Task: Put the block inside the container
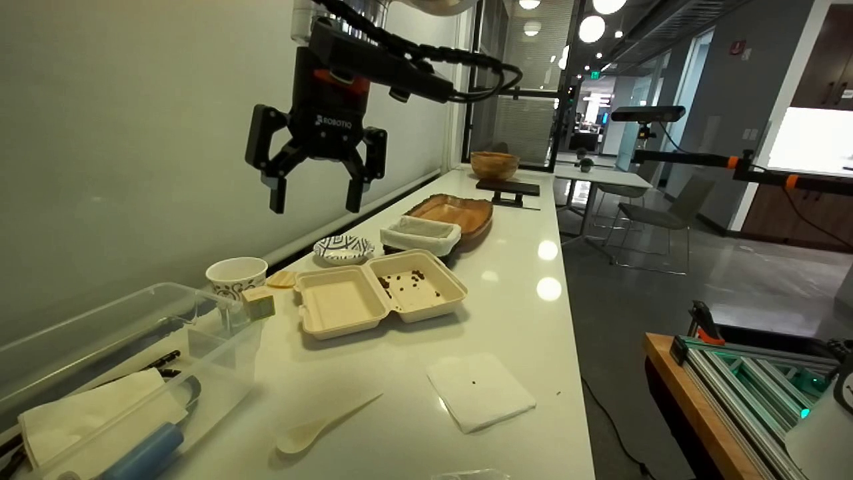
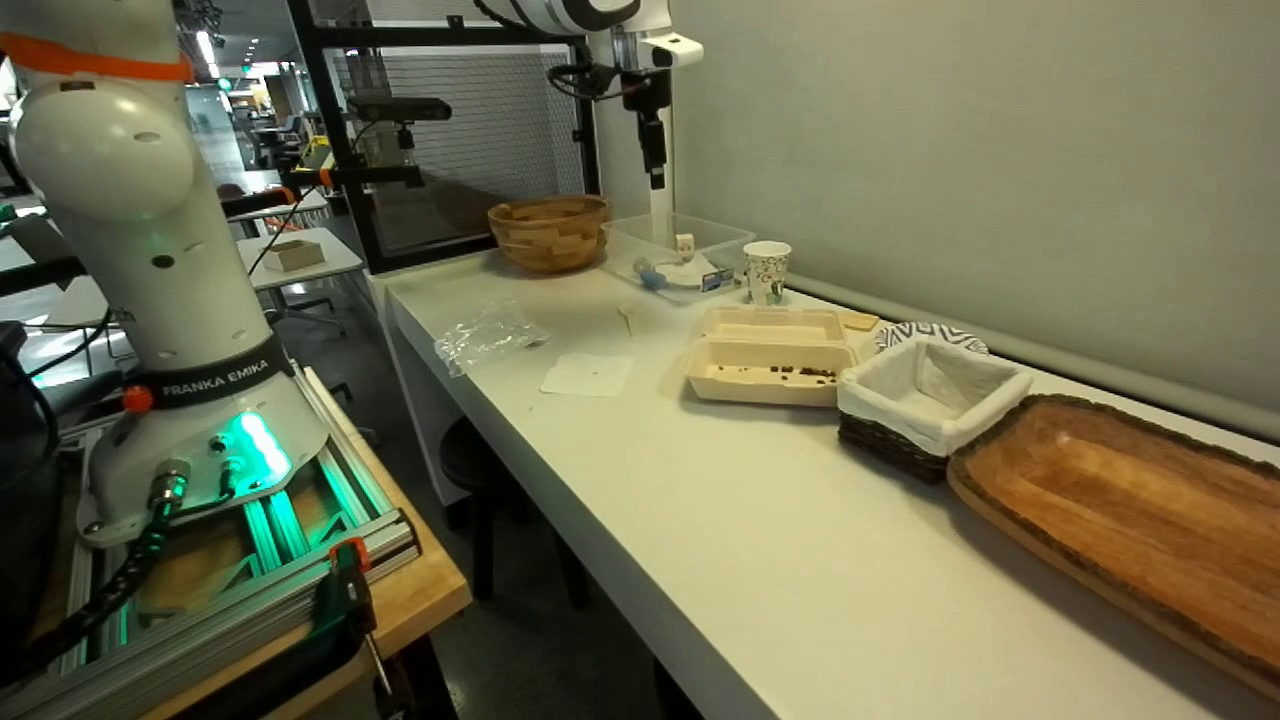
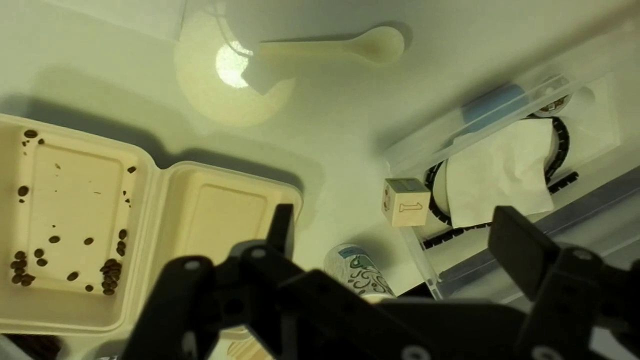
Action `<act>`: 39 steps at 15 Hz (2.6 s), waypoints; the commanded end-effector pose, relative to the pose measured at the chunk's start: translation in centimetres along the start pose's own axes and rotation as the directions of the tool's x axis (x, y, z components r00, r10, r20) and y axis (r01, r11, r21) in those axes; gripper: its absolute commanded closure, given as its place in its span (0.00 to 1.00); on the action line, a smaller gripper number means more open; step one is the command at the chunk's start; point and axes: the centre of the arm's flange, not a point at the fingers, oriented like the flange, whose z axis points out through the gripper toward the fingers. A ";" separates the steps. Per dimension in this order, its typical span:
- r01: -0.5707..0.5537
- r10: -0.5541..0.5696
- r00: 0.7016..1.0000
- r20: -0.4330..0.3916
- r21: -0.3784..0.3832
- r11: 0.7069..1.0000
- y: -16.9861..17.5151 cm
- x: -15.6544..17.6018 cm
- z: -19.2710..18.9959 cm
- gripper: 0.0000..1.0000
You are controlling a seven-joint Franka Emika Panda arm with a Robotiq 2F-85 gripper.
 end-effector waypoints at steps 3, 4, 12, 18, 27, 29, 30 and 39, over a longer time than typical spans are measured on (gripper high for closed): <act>-0.022 0.022 1.000 -0.022 0.008 1.000 -0.4 1.0 1.0 0.00; -0.021 0.021 1.000 -0.002 0.012 1.000 -0.9 1.3 2.1 0.00; -0.050 0.050 0.999 -0.010 0.014 0.999 -3.3 4.8 9.2 0.00; -0.069 0.068 0.998 0.006 0.021 0.997 -4.8 5.9 12.7 0.00; -0.091 0.091 0.996 0.025 -0.005 0.996 -5.8 5.7 13.6 0.58; -0.119 0.120 0.992 0.038 -0.039 0.992 -5.7 4.8 12.9 0.72; -0.140 0.143 0.989 0.043 -0.058 0.988 -5.6 4.5 12.4 0.81; -0.348 0.348 0.938 -0.004 -0.042 0.937 -3.0 5.1 4.8 0.85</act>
